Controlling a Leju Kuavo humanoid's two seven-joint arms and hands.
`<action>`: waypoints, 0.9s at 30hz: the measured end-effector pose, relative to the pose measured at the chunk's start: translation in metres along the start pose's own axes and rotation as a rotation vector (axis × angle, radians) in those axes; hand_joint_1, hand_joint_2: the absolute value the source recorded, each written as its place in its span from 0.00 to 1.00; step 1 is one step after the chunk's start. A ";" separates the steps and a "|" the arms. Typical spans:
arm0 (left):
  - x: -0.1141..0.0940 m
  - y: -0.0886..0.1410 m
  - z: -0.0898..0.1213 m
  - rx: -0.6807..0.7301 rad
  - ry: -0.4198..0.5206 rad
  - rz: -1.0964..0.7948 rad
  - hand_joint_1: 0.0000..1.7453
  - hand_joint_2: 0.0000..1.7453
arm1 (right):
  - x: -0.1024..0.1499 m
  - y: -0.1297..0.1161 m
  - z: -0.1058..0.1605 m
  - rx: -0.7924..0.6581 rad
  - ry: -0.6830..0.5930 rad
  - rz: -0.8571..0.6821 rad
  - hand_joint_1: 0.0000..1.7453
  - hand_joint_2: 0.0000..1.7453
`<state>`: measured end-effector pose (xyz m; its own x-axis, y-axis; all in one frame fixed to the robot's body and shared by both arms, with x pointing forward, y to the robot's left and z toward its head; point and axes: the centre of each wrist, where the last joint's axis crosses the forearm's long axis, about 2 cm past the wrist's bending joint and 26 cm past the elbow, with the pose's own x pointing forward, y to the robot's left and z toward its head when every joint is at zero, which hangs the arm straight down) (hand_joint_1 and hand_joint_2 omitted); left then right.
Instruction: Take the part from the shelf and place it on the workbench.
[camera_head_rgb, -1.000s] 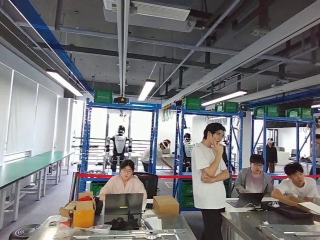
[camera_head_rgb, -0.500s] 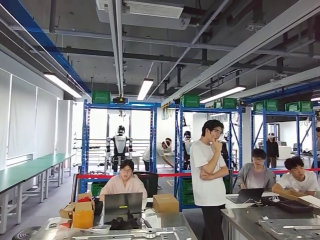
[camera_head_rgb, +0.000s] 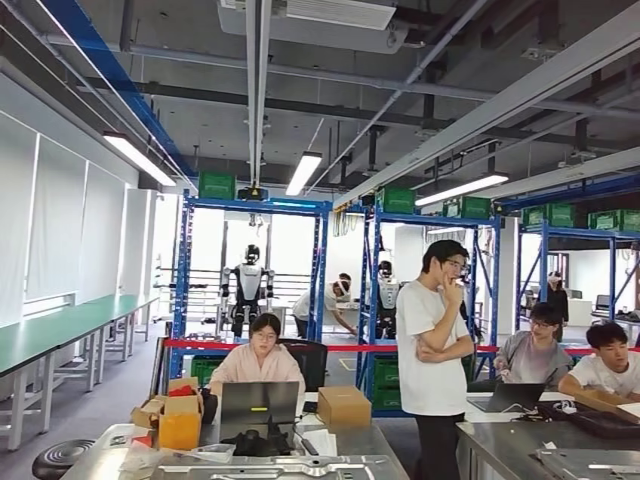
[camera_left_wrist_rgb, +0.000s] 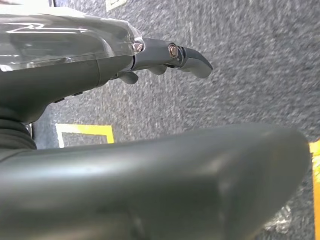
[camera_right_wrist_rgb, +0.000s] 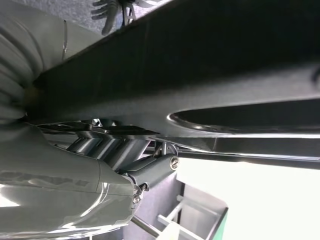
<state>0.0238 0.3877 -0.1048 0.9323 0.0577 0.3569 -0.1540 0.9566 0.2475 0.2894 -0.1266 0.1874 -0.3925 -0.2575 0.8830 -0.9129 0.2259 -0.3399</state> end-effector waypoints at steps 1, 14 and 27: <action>0.000 0.002 0.000 0.007 0.001 0.004 0.00 1.00 | 0.000 0.000 0.000 -0.001 -0.001 0.001 1.00 1.00; 0.000 0.006 0.000 0.024 0.008 0.022 0.00 1.00 | 0.002 -0.004 0.007 -0.007 0.002 0.010 1.00 1.00; -0.004 0.004 0.001 0.017 0.011 0.019 0.00 1.00 | 0.000 -0.001 0.007 -0.006 0.006 0.002 1.00 1.00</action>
<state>0.0187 0.3913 -0.1045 0.9328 0.0788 0.3517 -0.1769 0.9502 0.2564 0.2893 -0.1337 0.1855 -0.3937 -0.2515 0.8842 -0.9114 0.2320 -0.3399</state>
